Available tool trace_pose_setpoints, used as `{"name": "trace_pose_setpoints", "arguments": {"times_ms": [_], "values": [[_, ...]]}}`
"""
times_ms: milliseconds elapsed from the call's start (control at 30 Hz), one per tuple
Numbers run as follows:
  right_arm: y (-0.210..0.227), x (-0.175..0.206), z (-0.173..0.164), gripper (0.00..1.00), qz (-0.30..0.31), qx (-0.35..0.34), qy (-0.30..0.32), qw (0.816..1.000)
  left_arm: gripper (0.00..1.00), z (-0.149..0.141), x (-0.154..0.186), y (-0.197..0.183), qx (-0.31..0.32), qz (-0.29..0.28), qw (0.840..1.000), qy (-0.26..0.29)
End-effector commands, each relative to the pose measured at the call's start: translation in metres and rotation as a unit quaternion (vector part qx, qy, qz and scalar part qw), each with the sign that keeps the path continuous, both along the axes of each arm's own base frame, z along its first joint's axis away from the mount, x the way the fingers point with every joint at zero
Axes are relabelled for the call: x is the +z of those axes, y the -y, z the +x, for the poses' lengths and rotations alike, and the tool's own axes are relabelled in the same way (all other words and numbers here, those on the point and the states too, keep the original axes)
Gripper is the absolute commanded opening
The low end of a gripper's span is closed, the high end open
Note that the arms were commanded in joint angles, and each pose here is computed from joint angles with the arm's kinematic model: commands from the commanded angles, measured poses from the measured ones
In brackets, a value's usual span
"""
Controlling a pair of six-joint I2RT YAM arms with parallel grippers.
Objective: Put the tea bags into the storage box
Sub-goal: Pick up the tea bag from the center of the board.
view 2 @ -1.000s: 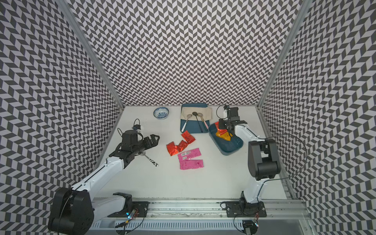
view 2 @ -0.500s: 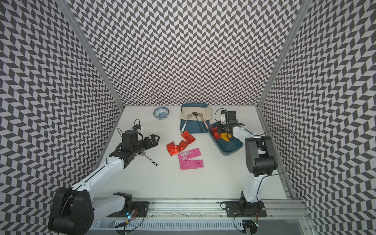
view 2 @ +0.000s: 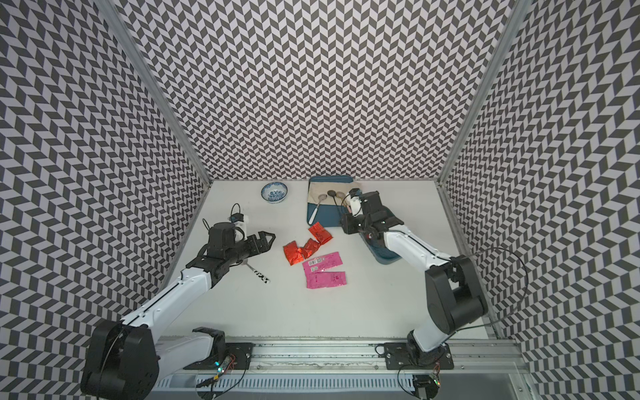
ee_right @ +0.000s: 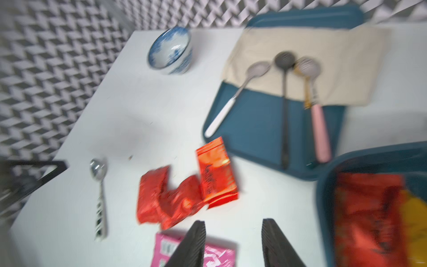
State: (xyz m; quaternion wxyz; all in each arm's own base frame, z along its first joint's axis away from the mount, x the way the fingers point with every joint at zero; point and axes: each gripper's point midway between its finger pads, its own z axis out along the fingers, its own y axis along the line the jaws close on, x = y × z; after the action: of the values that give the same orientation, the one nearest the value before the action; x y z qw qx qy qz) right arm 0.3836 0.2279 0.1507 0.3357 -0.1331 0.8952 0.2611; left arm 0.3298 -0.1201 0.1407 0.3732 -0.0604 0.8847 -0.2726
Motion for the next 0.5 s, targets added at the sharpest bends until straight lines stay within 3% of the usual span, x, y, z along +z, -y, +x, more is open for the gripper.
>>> {"name": "trace_pose_setpoints", "arguments": {"times_ms": [0, 200, 267, 300, 367, 433, 467], "values": [[-0.022, -0.014, -0.031, 0.46, 0.061, 0.025, -0.053, 0.996, 0.9, -0.018, -0.019, 0.018, -0.042, -0.001, 0.999, -0.034], [-0.06, -0.045, -0.057, 0.46, 0.1, 0.049, -0.126, 0.986, 0.88, -0.026, -0.038, 0.017, -0.028, 0.005, 0.998, -0.059], [-0.066, -0.054, -0.059, 0.47, 0.115, 0.036, -0.145, 0.982, 0.8, -0.025, -0.041, 0.016, -0.024, 0.014, 0.998, -0.06], [-0.07, -0.057, -0.059, 0.47, 0.121, 0.031, -0.152, 0.98, 0.72, -0.023, -0.041, 0.016, -0.026, 0.02, 0.998, -0.056], [-0.078, -0.061, -0.059, 0.47, 0.134, 0.027, -0.163, 0.977, 0.44, -0.018, -0.04, 0.017, -0.029, 0.031, 0.998, -0.047], [-0.088, -0.062, -0.056, 0.47, 0.15, 0.023, -0.173, 0.973, 0.1, -0.007, -0.036, 0.019, -0.031, 0.037, 0.998, -0.039], [-0.092, -0.063, -0.054, 0.48, 0.155, 0.019, -0.178, 0.972, 0.0, -0.001, -0.034, 0.021, -0.032, 0.038, 0.998, -0.036]]}}
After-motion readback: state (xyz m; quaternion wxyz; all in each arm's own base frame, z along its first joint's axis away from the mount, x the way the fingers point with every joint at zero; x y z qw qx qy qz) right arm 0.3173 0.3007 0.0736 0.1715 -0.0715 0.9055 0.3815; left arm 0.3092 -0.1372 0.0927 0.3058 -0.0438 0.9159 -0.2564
